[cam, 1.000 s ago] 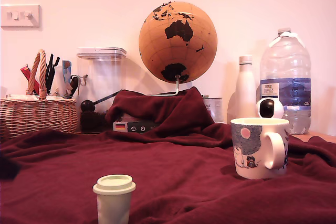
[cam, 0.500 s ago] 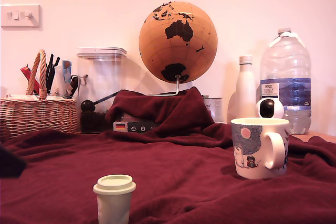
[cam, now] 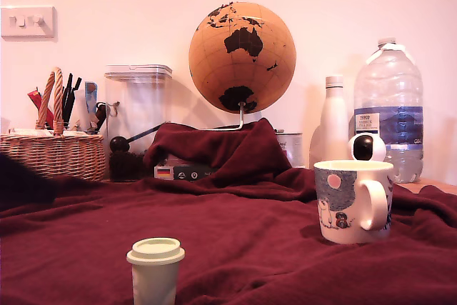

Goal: Pick up the coffee capsules on the table and drop them inside the coffee cup

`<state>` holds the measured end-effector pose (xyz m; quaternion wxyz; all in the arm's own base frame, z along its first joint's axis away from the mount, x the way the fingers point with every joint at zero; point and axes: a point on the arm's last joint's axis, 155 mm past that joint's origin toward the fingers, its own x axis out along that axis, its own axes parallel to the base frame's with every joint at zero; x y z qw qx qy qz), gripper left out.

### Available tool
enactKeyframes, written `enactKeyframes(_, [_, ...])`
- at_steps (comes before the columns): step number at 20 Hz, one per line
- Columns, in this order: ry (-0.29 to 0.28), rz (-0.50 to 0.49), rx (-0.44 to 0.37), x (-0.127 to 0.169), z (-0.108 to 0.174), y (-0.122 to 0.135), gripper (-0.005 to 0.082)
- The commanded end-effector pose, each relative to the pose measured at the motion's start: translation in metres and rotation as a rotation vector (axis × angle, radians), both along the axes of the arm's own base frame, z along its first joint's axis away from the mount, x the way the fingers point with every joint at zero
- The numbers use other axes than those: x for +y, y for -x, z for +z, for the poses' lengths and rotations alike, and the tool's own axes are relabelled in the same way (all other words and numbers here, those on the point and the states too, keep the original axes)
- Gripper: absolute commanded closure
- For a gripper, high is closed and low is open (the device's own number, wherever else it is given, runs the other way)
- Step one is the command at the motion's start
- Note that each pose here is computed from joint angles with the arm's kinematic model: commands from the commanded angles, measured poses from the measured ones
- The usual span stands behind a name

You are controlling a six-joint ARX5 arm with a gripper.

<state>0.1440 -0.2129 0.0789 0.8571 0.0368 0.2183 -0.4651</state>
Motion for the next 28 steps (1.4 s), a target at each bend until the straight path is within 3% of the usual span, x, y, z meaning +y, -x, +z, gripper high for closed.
enactKeyframes(1, [-0.014,-0.001,-0.024,0.001,-0.005,-0.002,-0.0001])
enactKeyframes(14, [0.011,0.003,-0.079,-0.001,-0.006,-0.007,-0.0001])
enactKeyframes(28, [-0.062,-0.019,0.011,-0.016,-0.039,-0.013,0.0003])
